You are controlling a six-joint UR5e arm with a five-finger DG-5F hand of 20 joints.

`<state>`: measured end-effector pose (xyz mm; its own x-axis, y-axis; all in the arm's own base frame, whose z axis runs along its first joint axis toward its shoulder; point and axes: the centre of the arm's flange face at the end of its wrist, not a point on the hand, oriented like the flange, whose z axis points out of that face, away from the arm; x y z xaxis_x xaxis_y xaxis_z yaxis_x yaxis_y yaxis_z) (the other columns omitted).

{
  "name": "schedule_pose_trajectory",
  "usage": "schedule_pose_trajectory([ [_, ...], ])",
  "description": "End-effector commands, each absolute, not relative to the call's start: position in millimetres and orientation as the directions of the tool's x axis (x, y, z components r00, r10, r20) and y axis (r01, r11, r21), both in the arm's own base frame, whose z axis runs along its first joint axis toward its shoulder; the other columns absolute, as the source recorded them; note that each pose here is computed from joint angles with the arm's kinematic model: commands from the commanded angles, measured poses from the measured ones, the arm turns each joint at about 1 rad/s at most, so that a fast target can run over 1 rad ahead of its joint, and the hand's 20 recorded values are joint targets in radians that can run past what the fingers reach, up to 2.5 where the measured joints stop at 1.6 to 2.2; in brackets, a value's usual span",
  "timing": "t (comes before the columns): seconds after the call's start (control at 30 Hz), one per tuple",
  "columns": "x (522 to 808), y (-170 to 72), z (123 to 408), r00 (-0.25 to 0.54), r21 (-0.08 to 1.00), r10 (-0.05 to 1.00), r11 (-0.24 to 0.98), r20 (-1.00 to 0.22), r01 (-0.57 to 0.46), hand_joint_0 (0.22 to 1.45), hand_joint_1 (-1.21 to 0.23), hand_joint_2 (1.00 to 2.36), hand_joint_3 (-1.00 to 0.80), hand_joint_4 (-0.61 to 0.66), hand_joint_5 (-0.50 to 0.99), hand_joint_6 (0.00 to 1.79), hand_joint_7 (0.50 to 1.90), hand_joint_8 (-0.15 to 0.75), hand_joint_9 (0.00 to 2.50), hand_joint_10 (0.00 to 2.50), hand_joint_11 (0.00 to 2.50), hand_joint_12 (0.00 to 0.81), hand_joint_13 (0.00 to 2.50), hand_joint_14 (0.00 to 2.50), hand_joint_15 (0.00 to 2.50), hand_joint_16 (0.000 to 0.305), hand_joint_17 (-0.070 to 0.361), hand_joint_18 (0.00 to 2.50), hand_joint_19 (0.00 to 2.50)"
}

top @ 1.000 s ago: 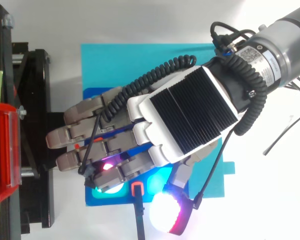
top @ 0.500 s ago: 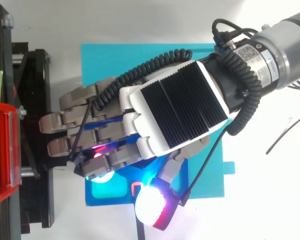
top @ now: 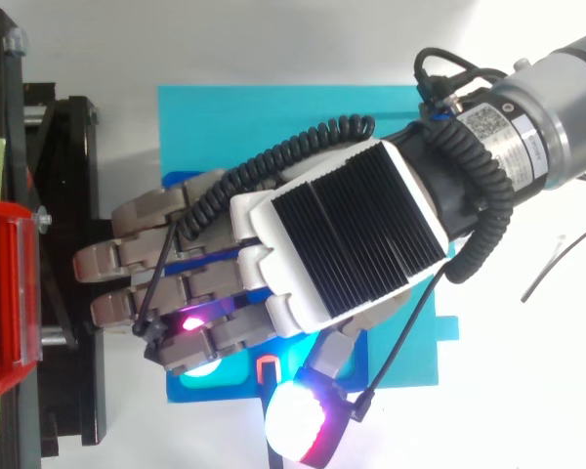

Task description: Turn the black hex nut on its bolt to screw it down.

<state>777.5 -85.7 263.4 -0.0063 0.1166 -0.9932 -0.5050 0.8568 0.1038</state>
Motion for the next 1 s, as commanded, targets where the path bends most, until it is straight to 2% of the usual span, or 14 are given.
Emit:
schedule_pose_trajectory([
  [0.0,776.9,-84.1,263.1,-0.015,0.105,0.113,0.856,-0.993,-0.507,0.48,-0.28,1.00,-0.50,0.12,-0.11,0.59,1.16,0.197,0.34,0.00,0.00,0.329,0.30,0.00,0.00,0.051,0.115,0.21,0.32],
  [0.33,773.9,-86.2,269.9,-0.039,0.074,0.062,0.861,-0.997,-0.503,0.48,-0.28,1.00,-0.50,0.13,-0.11,0.59,1.17,0.197,0.35,0.00,0.00,0.327,0.29,0.00,0.00,0.051,0.114,0.22,0.32],
  [0.97,771.7,-97.8,269.8,-0.026,0.036,0.027,0.869,-0.999,-0.494,0.48,-0.28,1.00,-0.50,0.15,-0.11,0.63,1.12,0.198,0.35,0.00,0.00,0.324,0.29,0.00,0.00,0.051,0.114,0.22,0.32],
])
